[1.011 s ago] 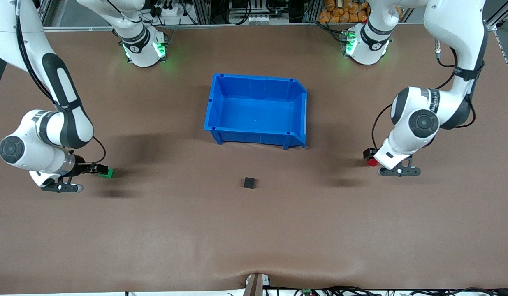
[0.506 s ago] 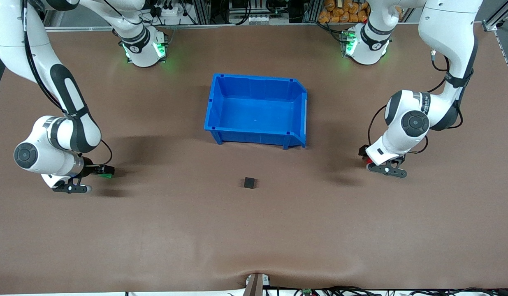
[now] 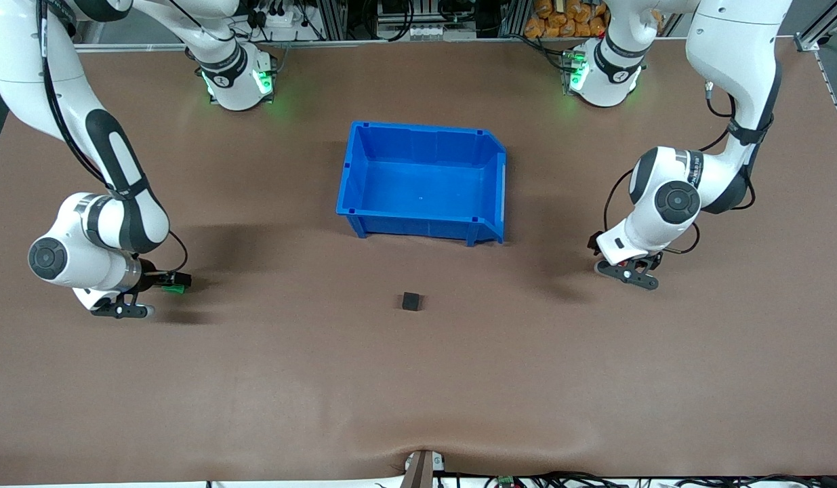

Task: Attach green and red cubes to black cube
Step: 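Lower both grippers and close them on the green and red cubes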

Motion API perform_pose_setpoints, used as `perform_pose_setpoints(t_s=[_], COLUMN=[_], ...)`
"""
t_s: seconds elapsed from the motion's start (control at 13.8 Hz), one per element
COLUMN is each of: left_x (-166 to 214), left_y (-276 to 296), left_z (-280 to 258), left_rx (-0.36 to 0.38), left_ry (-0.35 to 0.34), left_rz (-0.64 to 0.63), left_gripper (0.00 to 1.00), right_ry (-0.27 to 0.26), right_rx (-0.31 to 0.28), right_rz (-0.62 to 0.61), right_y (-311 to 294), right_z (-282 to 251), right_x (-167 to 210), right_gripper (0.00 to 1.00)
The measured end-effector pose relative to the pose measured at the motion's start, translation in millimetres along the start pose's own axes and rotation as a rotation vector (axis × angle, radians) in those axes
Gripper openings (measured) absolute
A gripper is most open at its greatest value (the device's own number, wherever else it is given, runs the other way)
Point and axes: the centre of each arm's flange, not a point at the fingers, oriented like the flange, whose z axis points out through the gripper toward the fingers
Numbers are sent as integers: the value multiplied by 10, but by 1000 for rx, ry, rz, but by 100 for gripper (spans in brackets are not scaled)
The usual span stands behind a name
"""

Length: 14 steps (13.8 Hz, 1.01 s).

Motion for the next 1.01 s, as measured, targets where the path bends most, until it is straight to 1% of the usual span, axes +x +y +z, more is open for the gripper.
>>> perform_pose_setpoints(t_s=[0.22,0.29,0.36,0.43,0.94,1.01], left_x=[28,31,27,17,-32,-35], left_y=[-1,-7,-17,-32,-106,-104], left_z=[88,150,209,258,337,340], left_rx=[1,1,-1,-2,-6,-6], left_ry=[45,55,57,54,42,41], left_rz=[22,24,22,19,6,6], left_gripper=[100,97,96,91,81,74], right_ry=[-3,-3,-4,-5,-11,-10], right_rx=[0,0,0,0,1,1], right_rz=[0,1,1,1,1,1], right_y=[3,4,5,5,5,5], right_z=[17,18,20,22,32,31], right_x=[-2,-2,-3,-4,-11,-9], right_gripper=[100,100,100,100,100,99])
